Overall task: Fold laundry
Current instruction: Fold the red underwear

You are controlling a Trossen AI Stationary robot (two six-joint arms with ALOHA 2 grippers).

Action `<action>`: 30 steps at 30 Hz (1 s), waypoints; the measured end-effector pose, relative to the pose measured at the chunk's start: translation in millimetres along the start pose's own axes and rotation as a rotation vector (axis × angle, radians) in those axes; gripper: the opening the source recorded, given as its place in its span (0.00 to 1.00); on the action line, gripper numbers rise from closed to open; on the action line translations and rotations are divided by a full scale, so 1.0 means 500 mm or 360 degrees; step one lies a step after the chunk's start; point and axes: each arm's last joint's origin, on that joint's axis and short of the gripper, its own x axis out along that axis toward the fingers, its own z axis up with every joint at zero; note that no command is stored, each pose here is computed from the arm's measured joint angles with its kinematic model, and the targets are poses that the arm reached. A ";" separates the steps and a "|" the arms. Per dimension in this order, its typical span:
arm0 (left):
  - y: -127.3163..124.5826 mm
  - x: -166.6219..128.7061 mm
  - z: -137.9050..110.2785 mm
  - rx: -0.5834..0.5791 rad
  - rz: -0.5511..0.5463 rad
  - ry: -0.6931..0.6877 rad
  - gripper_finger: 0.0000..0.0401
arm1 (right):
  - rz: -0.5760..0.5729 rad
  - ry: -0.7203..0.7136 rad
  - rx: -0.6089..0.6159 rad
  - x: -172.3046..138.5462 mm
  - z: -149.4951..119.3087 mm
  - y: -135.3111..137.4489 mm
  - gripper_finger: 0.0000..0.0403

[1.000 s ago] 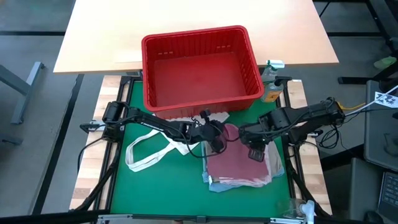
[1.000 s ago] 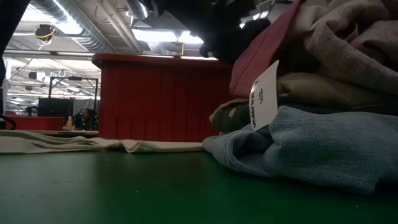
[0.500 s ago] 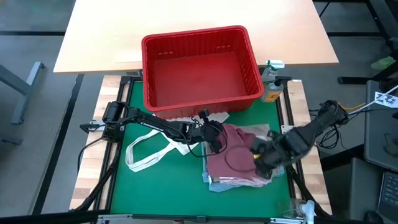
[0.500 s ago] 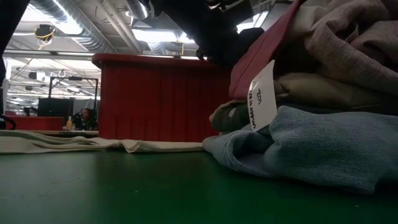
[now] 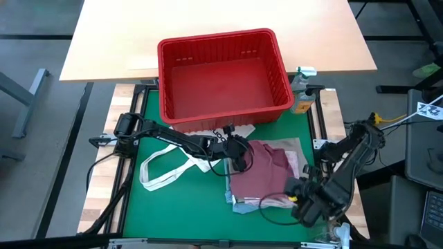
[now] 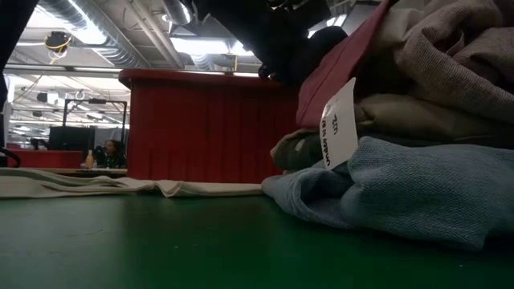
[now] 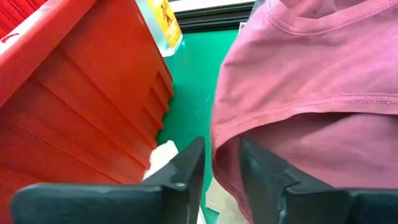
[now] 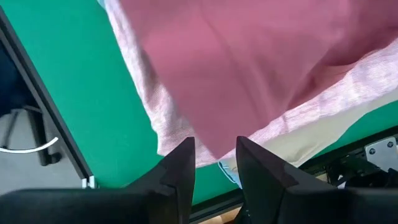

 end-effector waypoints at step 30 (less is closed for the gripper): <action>-0.017 -0.010 0.000 -0.0070 -0.0030 -0.0009 0.32 | -0.0234 -0.0133 0.0581 0.057 -0.080 0.076 0.29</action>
